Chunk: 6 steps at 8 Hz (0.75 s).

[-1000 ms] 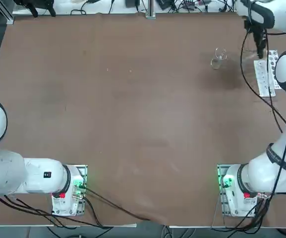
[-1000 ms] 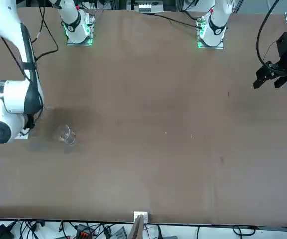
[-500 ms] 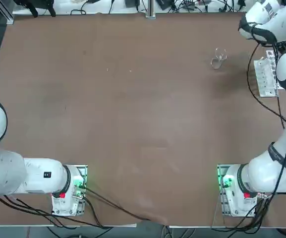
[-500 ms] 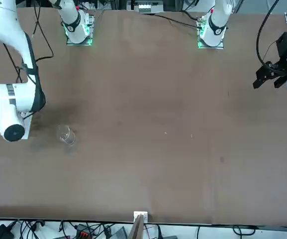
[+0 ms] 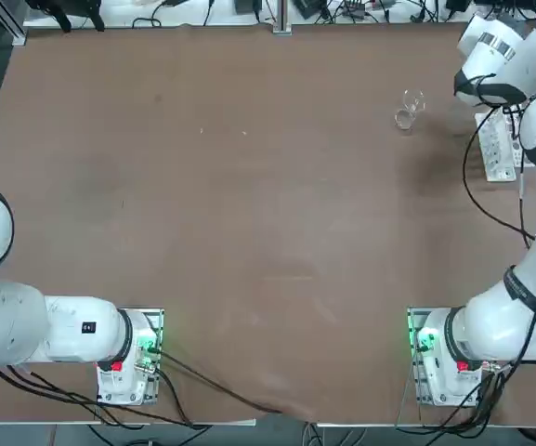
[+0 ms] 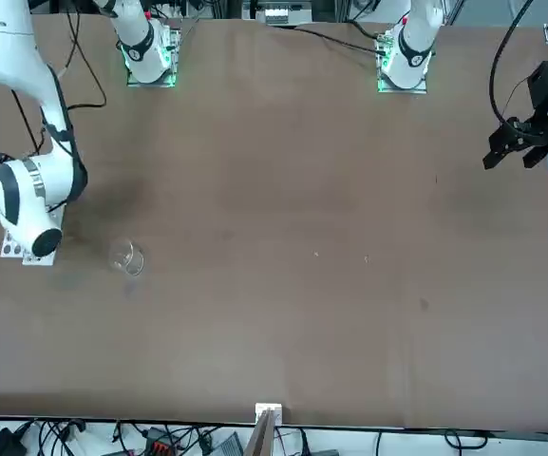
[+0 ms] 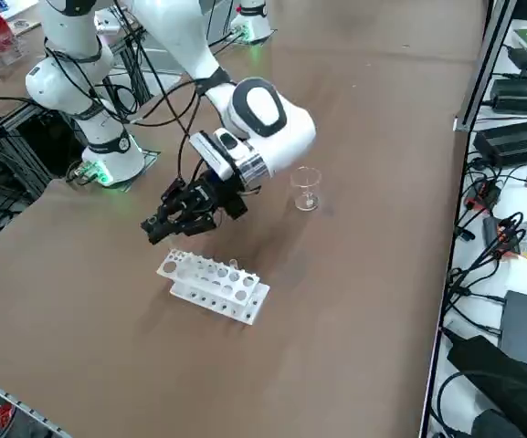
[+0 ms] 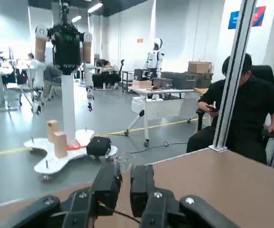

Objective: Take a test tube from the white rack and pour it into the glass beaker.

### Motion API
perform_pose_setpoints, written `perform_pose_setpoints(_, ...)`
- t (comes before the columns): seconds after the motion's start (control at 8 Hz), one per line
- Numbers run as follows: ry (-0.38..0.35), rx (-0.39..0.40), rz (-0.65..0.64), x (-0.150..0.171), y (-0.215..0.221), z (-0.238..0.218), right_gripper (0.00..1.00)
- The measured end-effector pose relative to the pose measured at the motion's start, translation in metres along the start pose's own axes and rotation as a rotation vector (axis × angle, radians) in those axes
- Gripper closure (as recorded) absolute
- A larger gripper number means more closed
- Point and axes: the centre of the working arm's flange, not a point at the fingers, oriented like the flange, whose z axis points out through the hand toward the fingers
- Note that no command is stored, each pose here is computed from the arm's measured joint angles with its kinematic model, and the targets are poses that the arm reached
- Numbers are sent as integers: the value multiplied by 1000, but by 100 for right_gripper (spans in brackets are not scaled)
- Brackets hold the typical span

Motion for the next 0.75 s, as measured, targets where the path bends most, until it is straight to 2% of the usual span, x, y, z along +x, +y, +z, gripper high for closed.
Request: perform_pose_setpoints(0.75, 15, 16, 98, -25, 11, -3, 82)
